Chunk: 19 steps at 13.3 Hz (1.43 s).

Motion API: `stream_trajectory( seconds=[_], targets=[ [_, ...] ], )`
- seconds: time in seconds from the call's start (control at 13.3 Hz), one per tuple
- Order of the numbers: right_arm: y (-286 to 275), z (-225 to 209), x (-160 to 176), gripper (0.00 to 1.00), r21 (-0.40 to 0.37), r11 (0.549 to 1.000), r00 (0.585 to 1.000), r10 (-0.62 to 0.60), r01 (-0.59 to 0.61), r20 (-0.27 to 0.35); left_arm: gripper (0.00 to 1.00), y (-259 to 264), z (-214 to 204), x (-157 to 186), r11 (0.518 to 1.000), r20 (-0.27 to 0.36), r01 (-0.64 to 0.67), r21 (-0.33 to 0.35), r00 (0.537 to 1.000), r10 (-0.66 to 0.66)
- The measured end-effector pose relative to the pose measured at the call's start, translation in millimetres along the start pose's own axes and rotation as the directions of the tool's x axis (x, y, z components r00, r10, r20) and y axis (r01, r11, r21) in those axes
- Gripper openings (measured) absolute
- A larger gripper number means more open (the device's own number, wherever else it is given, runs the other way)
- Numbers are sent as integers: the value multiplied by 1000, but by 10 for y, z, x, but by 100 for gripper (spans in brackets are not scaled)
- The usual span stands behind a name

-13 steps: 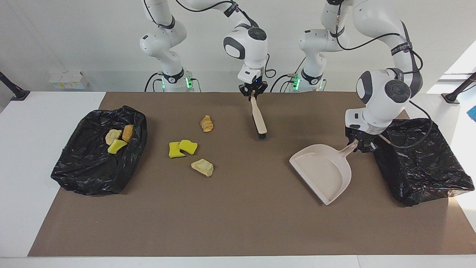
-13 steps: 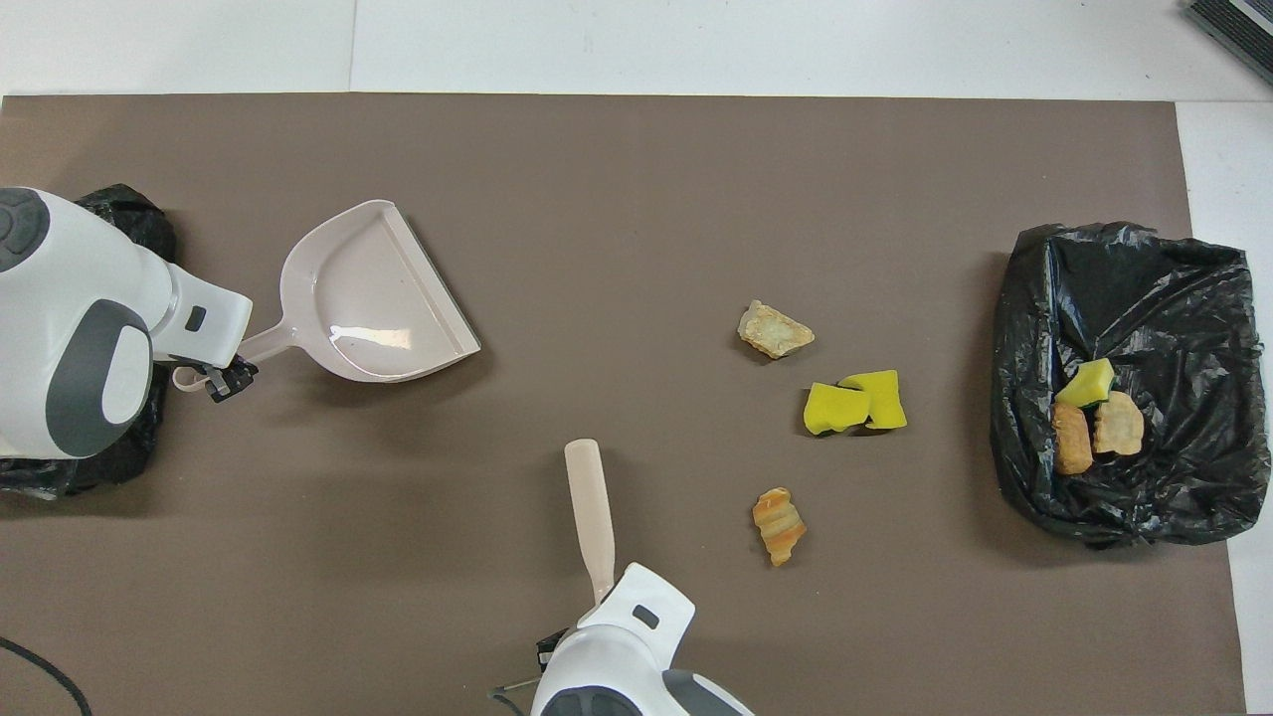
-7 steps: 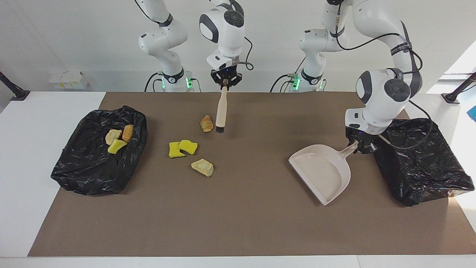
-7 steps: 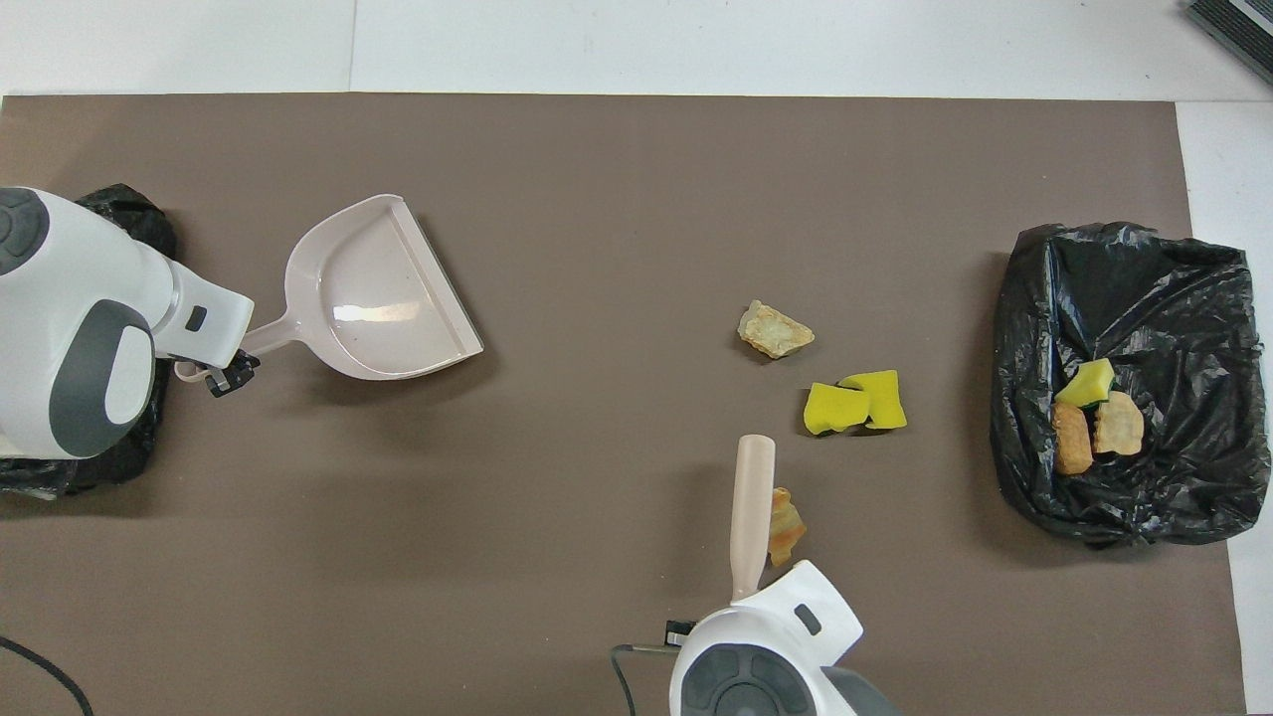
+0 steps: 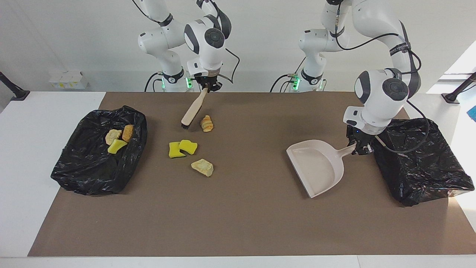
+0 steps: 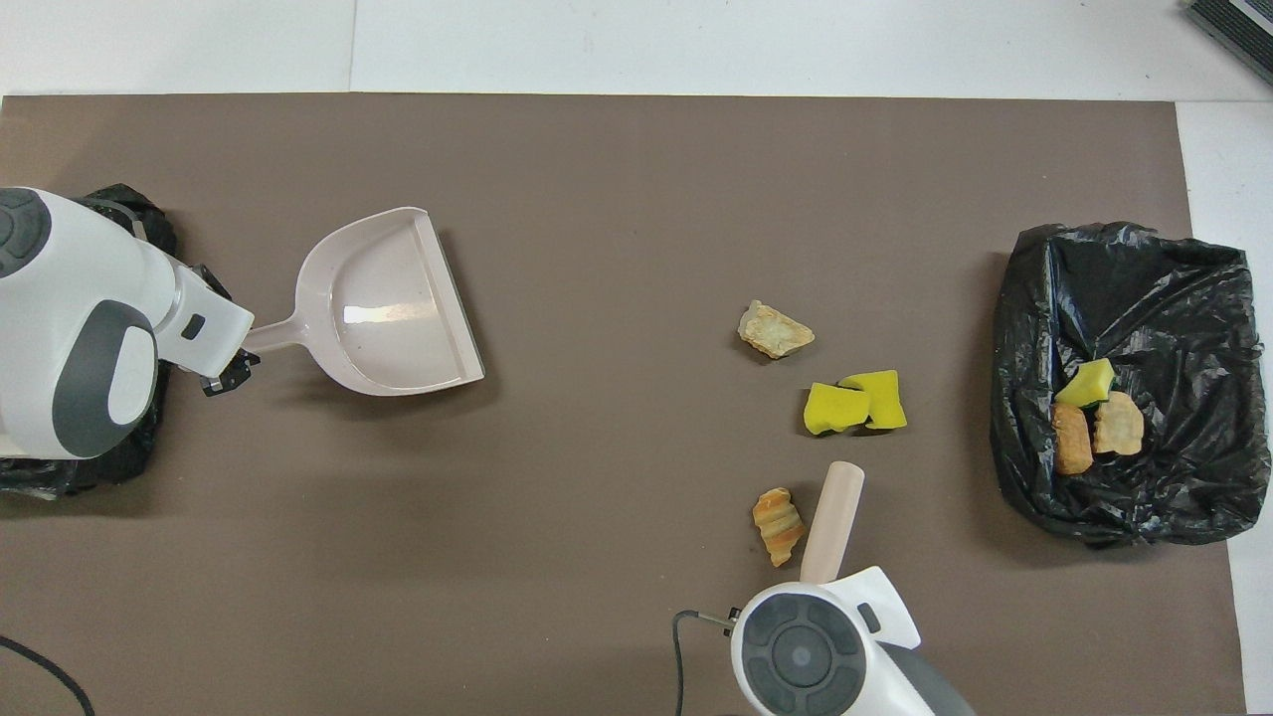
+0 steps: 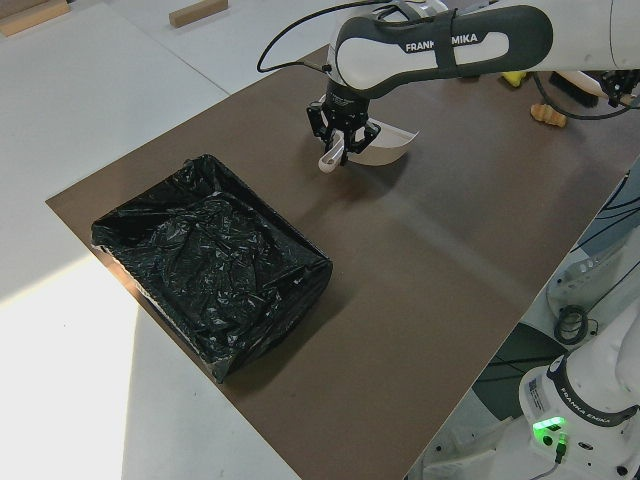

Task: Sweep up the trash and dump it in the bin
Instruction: 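Lower the dustpan with the left gripper while the right gripper carries the brush, then sweep the trash pieces toward the dustpan with the brush in the right gripper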

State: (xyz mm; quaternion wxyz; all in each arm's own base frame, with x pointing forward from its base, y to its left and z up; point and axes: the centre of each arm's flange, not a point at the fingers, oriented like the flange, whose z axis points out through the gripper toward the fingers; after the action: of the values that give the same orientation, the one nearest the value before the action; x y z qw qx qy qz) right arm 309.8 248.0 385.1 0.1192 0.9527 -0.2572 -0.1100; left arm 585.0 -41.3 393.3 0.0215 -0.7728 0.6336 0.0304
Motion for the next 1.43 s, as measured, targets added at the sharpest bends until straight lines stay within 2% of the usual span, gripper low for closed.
stream_trajectory(
  seconds=[0.23,0.38,0.6,0.91,1.06,1.21,1.43],
  targets=[
    [-174,186,-152,27,41,998,999,52,-52,2,32,88,72,63,999,9,-31,-12,999,31],
    [-332,264,-129,27,86,995,998,54,-53,-11,32,244,152,106,997,37,-73,0,997,73],
    [-642,176,32,27,164,985,998,62,-58,-19,32,531,252,179,994,37,-108,15,993,108],
    [-1171,-221,556,27,252,964,995,93,-86,-18,32,901,227,659,997,37,-77,22,996,76],
    [-1337,-347,678,27,274,961,998,58,-47,-35,32,1076,270,935,1000,41,-10,19,999,9],
    [-1390,-369,700,27,271,961,998,-30,45,-60,32,1188,274,1133,998,40,62,25,997,-63],
    [-1283,-494,868,27,266,954,988,-123,142,-90,32,1201,271,1158,993,38,111,28,993,-112]
  ],
)
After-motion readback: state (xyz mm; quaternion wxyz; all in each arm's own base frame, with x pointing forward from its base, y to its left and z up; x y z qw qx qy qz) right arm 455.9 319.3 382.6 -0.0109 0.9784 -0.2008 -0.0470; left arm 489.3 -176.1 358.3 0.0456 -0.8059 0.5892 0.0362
